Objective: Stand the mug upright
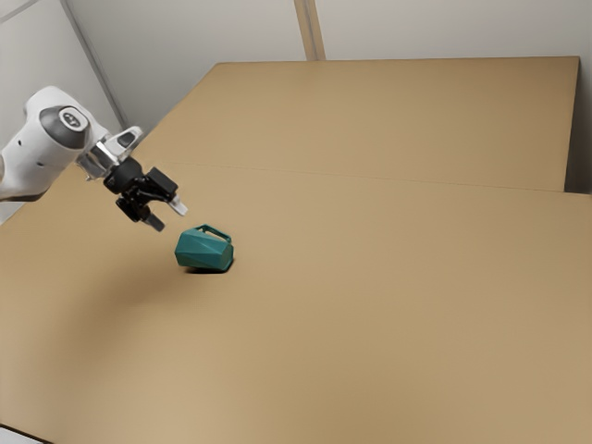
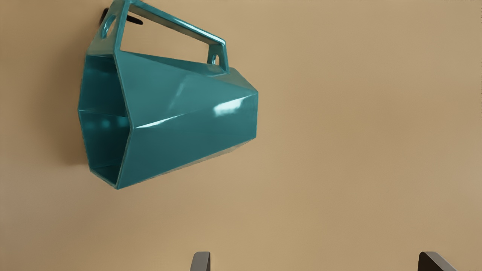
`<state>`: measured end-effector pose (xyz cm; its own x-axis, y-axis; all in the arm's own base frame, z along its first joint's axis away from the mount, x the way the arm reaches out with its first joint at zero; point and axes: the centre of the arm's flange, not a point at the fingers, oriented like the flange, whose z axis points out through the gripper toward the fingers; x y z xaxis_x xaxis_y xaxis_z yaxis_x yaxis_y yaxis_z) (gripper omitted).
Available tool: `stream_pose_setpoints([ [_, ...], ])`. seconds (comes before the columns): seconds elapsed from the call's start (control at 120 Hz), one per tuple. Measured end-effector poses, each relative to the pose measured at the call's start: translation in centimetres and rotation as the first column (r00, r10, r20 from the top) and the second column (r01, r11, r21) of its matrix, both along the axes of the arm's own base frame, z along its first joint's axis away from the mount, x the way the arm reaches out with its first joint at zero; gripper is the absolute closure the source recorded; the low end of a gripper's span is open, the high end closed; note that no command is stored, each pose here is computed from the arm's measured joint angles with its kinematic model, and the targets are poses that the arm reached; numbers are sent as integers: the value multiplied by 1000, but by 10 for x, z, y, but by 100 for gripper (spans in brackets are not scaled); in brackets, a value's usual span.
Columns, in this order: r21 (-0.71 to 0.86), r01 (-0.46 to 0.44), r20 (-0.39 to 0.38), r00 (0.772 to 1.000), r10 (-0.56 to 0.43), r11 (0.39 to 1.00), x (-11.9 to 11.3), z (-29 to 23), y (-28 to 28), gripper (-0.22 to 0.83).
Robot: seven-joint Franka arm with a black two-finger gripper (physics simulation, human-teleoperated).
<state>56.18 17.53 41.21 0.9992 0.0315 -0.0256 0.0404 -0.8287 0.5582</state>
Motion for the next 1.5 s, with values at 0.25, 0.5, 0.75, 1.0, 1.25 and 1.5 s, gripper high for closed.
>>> stream_pose_setpoints([
  [0.25, -82, 81, 142, 988, -69, 993, 21, -39, 38, 0],
  [0.5, -117, 147, 229, 966, -117, 982, 28, -74, 55, 0],
  [0.75, -168, 160, 281, 954, -108, 973, 23, -102, 65, 0],
  [1.0, -242, 178, 319, 943, -95, 954, 23, -120, 60, 0],
  [1.25, -327, 179, 337, 939, -63, 928, 17, -136, 60, 11],
  [1.5, -356, 192, 358, 932, -56, 914, 16, -142, 57, 39],
])
